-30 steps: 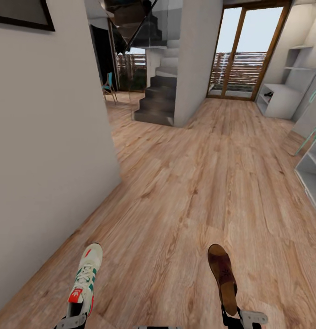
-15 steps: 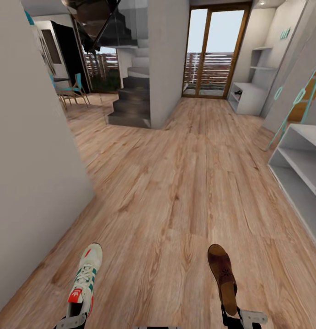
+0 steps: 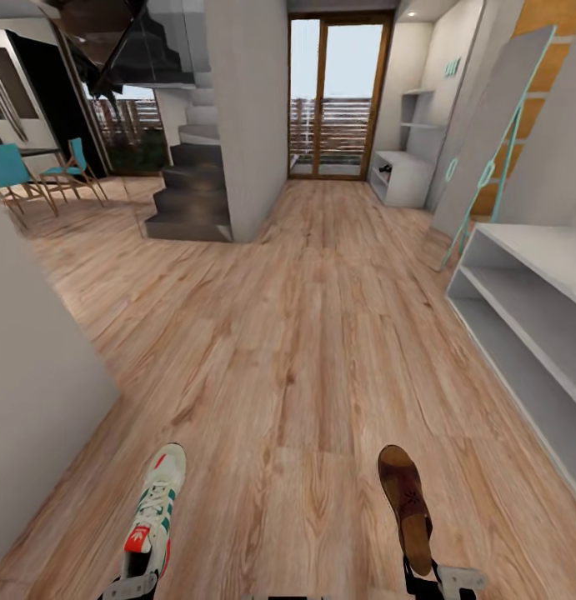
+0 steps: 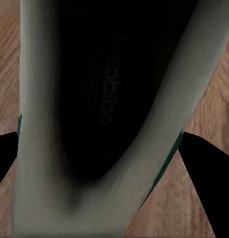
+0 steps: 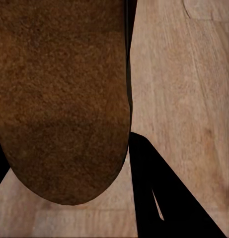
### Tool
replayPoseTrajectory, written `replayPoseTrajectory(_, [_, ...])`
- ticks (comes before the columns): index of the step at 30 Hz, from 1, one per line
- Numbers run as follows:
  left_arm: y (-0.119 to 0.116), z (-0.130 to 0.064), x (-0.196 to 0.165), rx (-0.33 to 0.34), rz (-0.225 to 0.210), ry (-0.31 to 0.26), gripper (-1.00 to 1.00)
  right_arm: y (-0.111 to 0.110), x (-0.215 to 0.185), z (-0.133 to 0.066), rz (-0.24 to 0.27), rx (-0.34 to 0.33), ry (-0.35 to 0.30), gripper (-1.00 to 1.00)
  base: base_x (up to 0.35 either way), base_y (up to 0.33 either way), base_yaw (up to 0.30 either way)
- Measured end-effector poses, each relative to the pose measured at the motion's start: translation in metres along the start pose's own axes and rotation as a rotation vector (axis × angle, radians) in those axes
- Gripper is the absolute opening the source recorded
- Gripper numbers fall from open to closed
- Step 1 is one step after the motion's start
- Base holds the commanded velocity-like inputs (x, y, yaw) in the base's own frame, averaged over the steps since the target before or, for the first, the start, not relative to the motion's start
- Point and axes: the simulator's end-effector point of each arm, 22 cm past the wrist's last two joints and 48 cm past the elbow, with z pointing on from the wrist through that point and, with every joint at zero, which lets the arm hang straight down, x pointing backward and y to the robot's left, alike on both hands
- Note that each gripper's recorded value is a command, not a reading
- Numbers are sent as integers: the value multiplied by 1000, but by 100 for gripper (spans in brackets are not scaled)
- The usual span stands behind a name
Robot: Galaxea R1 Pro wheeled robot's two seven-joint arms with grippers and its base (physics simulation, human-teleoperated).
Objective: Pick up the two gym shoes and the two sandals from the corridor floor and place them onto the hallstand (shoe rack) in the corridor, making sure they are on the rack and not on the floor. Arrange them so the two gym shoes are next to each other and the two sandals are next to each other.
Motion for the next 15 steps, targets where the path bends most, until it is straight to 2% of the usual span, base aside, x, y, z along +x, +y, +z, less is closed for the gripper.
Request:
replayPoseTrajectory(9, [0,0,-2,0,0,-4,-100,0,-2,0,0,-1,-4,-100,339,0,-288])
replayPoseTrajectory(15, [0,0,-2,1,0,-5,-100,1,-3,0,1,-1,-7,-100,340,0,-107])
